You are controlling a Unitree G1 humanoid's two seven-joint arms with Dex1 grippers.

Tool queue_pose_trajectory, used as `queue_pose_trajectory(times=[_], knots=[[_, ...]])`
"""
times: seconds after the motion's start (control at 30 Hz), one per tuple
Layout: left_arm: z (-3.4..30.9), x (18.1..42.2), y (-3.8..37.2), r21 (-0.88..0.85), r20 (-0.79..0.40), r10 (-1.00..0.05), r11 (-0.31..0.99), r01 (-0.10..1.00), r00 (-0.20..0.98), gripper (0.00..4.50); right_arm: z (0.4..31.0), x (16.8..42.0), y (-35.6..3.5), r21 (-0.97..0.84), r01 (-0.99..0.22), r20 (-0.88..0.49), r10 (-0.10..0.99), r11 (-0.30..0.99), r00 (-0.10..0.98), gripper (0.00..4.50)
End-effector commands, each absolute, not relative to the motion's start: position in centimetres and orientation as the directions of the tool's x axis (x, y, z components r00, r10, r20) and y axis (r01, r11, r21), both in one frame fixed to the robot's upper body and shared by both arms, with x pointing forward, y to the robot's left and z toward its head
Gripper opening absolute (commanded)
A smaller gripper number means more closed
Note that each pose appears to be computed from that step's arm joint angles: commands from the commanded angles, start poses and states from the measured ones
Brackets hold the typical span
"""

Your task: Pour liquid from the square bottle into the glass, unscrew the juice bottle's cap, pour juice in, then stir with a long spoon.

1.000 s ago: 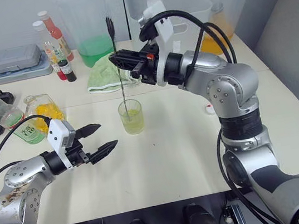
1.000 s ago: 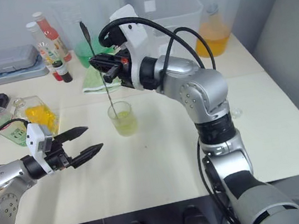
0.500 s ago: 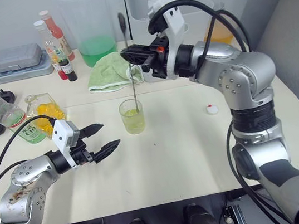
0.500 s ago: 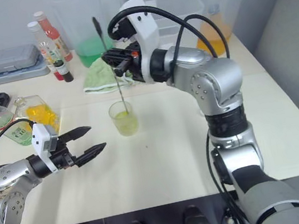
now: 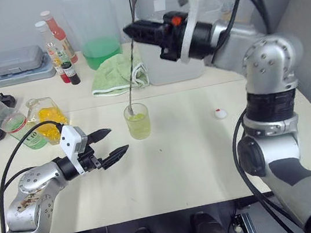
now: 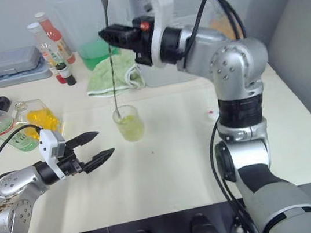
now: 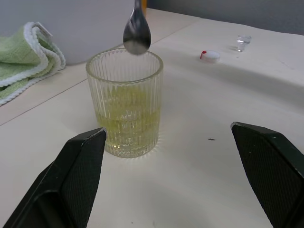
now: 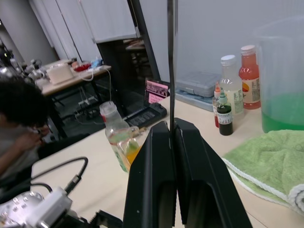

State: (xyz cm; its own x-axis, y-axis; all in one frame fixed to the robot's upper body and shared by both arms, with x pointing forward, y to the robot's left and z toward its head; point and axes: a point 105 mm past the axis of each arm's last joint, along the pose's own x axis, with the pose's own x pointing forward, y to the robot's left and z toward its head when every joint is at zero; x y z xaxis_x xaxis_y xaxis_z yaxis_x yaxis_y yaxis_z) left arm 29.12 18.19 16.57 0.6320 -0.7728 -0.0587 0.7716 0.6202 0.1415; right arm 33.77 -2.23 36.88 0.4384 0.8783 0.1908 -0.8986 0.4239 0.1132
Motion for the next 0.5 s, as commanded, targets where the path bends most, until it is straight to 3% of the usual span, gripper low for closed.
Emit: queue_pose_trajectory(times=[0.03, 0.17, 0.4, 0.5], knots=[[17.8, 28.9, 18.1, 0.187, -0.03, -0.785, 0.603, 0.775, 0.618, 4.44, 38.8, 32.9, -3.5, 0.113, -0.909, 0.219, 0.882, 0.402, 0.417, 0.0], [18.1, 28.8, 18.5, 0.201, -0.035, -0.785, 0.601, 0.774, 0.618, 4.44, 40.1, 32.2, -5.9, 0.102, -0.911, 0.192, 0.891, 0.399, 0.412, 0.0], [19.0, 26.6, 17.7, 0.153, -0.067, -0.856, 0.498, 0.853, 0.512, 4.44, 40.4, 32.8, -9.4, 0.122, -0.843, 0.061, 0.844, 0.524, 0.533, 0.0], [19.8, 26.3, 17.8, 0.169, -0.09, -0.862, 0.48, 0.861, 0.499, 4.44, 37.7, 34.0, -10.9, 0.117, -0.74, -0.2, 0.746, 0.662, 0.635, 0.0]])
